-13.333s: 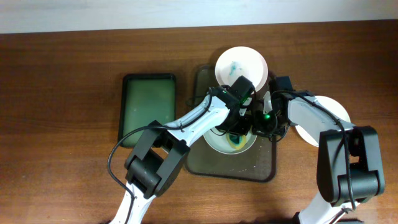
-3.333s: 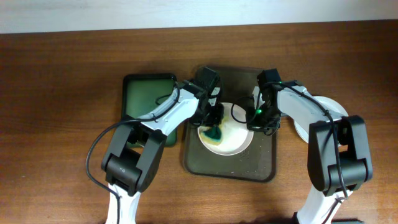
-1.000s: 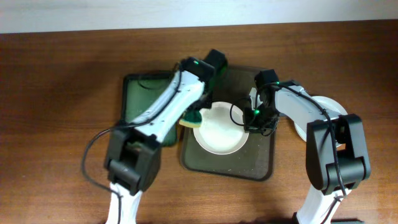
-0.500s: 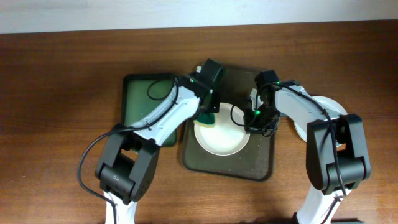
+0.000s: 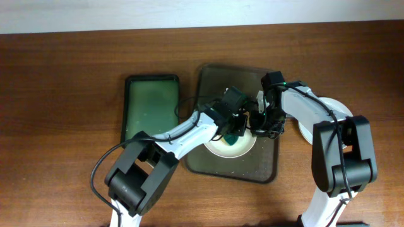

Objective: Clean dirty plates on tray and stack at the side
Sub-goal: 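Scrub the plate held by the right gripper with the sponge, then return the sponge to the water tray with the left gripper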

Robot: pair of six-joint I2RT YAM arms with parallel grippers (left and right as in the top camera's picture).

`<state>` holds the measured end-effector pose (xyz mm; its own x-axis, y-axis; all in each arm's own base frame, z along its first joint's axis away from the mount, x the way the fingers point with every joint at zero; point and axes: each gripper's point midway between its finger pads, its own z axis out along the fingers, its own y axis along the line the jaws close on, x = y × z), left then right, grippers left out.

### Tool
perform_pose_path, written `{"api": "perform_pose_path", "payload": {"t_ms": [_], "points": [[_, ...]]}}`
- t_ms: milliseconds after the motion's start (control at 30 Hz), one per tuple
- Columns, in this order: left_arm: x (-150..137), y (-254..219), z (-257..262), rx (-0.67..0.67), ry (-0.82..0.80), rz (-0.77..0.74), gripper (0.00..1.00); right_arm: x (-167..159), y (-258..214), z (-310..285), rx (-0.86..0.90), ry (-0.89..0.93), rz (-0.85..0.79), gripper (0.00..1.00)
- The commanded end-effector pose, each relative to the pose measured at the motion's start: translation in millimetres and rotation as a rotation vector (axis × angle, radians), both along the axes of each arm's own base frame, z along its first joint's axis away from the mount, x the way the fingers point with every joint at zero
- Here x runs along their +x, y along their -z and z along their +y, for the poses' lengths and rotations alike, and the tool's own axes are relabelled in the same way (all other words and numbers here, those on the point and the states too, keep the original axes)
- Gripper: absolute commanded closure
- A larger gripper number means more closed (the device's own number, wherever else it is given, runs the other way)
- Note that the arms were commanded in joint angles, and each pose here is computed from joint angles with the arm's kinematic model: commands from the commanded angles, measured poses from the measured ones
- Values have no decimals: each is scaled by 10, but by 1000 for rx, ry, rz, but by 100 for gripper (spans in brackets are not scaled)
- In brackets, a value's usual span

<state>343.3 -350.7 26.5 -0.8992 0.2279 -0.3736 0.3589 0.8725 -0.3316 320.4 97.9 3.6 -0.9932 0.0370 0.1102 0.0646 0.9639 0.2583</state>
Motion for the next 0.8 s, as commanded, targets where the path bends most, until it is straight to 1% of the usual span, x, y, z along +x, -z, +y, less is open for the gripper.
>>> {"api": "perform_pose_path", "payload": {"t_ms": [0, 33, 100, 167, 200, 233, 267, 300, 333, 433, 467, 500, 567, 633, 700, 767], "points": [[-141, 37, -84, -43, 22, 61, 100, -16, 96, -65, -44, -13, 9, 96], [-97, 44, -42, -30, 9, 48, 100, -16, 96, -64, -44, -13, 9, 96], [75, 85, 190, 42, -44, 7, 100, -29, 95, -67, -45, -13, 14, 96], [259, 135, 604, 214, -102, -60, 100, -33, 95, -68, -45, -14, 16, 96], [340, 124, 923, 349, -166, -90, 100, -32, 95, -67, -45, -13, 16, 96], [376, 79, 1130, 434, -201, -103, 100, -32, 95, -67, -45, -14, 15, 96], [388, 3, 1285, 489, -221, -95, 100, -33, 95, -68, -45, -14, 16, 96], [394, -95, 1334, 487, -227, -76, 100, -34, 95, -68, -46, -14, 16, 96], [386, -201, 1318, 455, -225, -56, 100, -37, 94, -69, -46, -14, 18, 96], [308, -648, 1171, 276, -198, -3, 100, -40, 94, -69, -46, -14, 19, 96], [271, -903, 1204, 213, -203, -6, 100, -40, 94, -70, -47, -14, 19, 96], [259, -1113, 1344, 201, -232, -26, 100, -41, 94, -69, -46, -14, 19, 96], [267, -1375, 1698, 238, -309, -70, 100, -41, 94, -69, -46, -14, 19, 96], [299, -1565, 2281, 360, -442, -121, 100, -30, 95, -67, -45, -14, 15, 96], [295, -1513, 2658, 423, -521, -84, 100, -24, 95, -66, -45, -14, 12, 96], [278, -1283, 2866, 437, -562, -20, 100, 48, 100, -55, -40, -15, -18, 96]]}}
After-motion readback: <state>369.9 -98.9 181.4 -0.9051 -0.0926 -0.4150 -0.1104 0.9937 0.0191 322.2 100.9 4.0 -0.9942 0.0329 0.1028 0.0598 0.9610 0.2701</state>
